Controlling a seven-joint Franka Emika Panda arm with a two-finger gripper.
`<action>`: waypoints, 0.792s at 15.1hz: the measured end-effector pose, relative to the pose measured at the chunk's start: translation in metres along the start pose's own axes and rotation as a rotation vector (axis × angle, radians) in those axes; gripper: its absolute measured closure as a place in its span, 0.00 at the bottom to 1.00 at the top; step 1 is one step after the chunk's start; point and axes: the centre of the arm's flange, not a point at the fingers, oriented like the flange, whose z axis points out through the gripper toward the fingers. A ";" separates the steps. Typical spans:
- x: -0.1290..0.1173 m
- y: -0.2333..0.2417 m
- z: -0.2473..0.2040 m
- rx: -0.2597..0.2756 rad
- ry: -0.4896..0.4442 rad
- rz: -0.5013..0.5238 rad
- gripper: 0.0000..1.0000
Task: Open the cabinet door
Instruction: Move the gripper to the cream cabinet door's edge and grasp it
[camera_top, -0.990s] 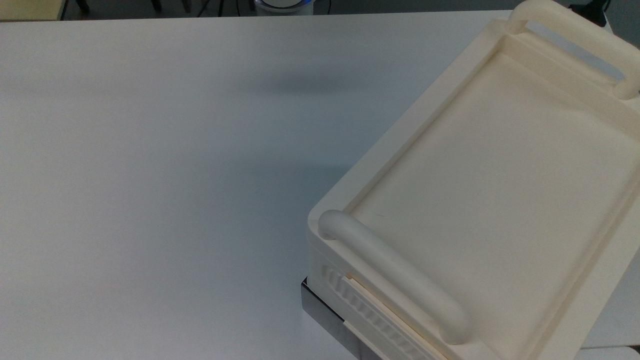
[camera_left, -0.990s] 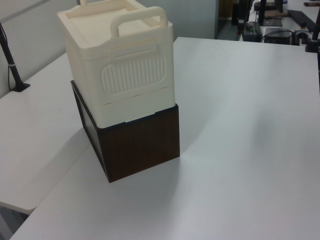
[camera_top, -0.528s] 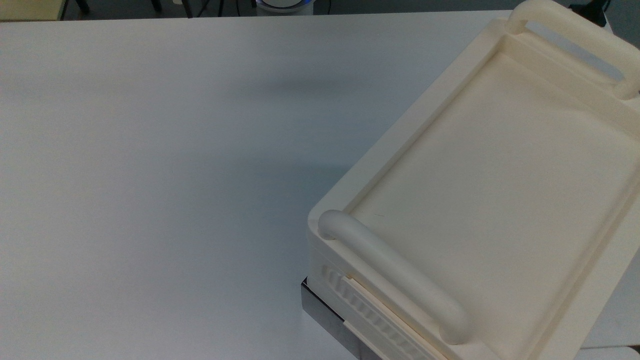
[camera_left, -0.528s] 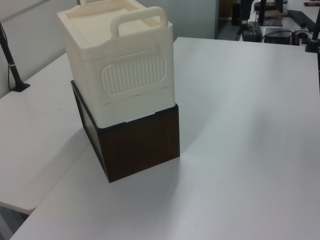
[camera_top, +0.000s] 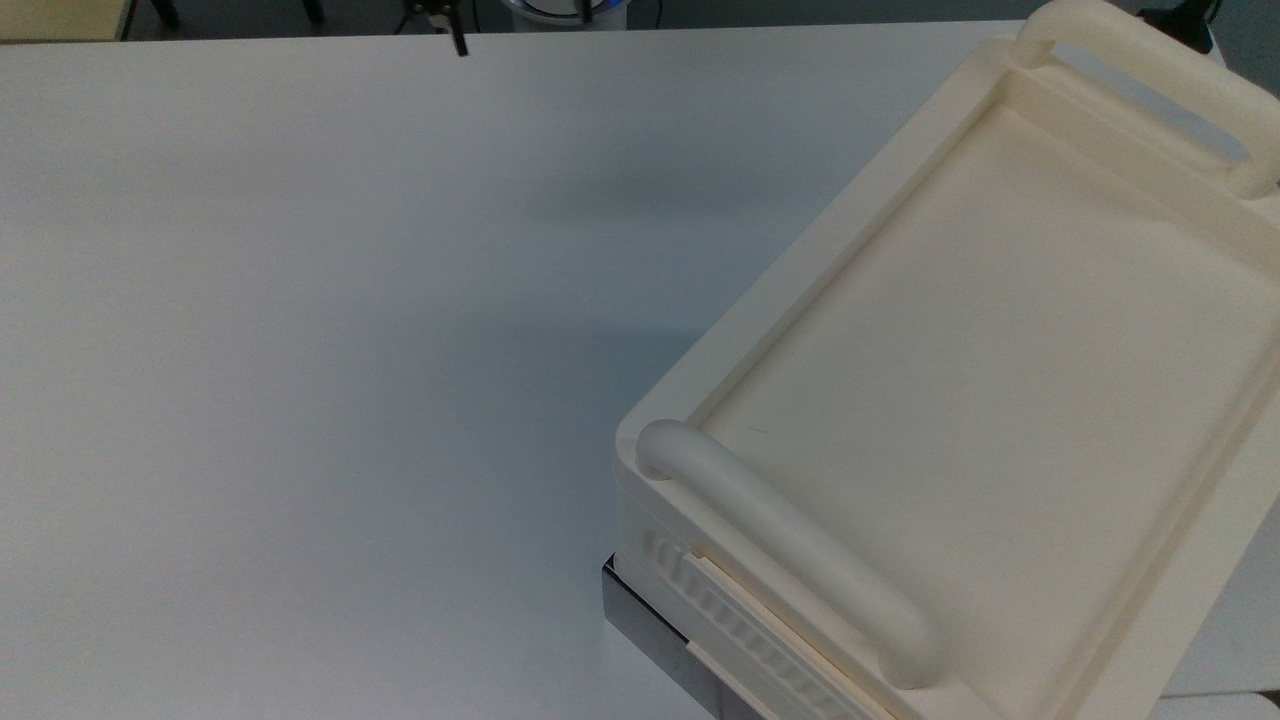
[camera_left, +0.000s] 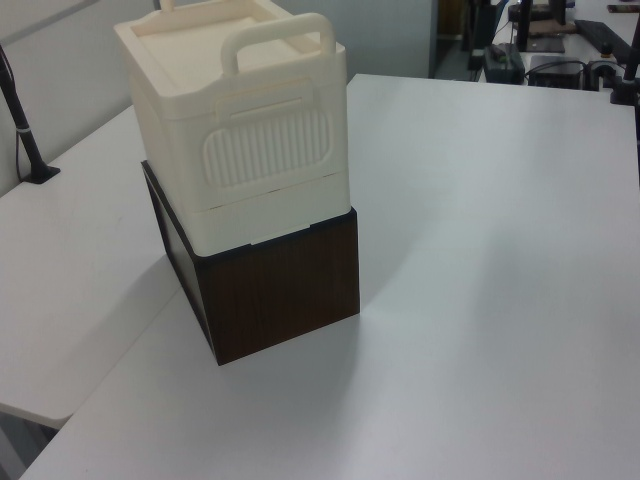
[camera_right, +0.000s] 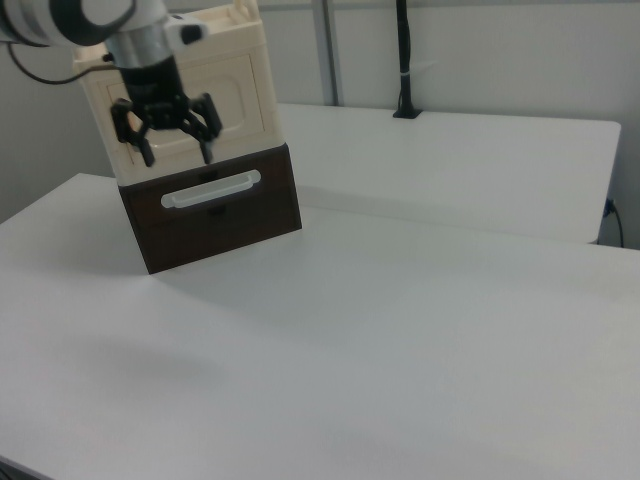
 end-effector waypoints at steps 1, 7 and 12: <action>0.008 -0.015 -0.002 -0.002 0.022 -0.028 0.01; 0.056 -0.071 -0.015 0.135 0.193 -0.084 0.27; 0.100 -0.117 0.006 0.148 0.319 -0.046 0.58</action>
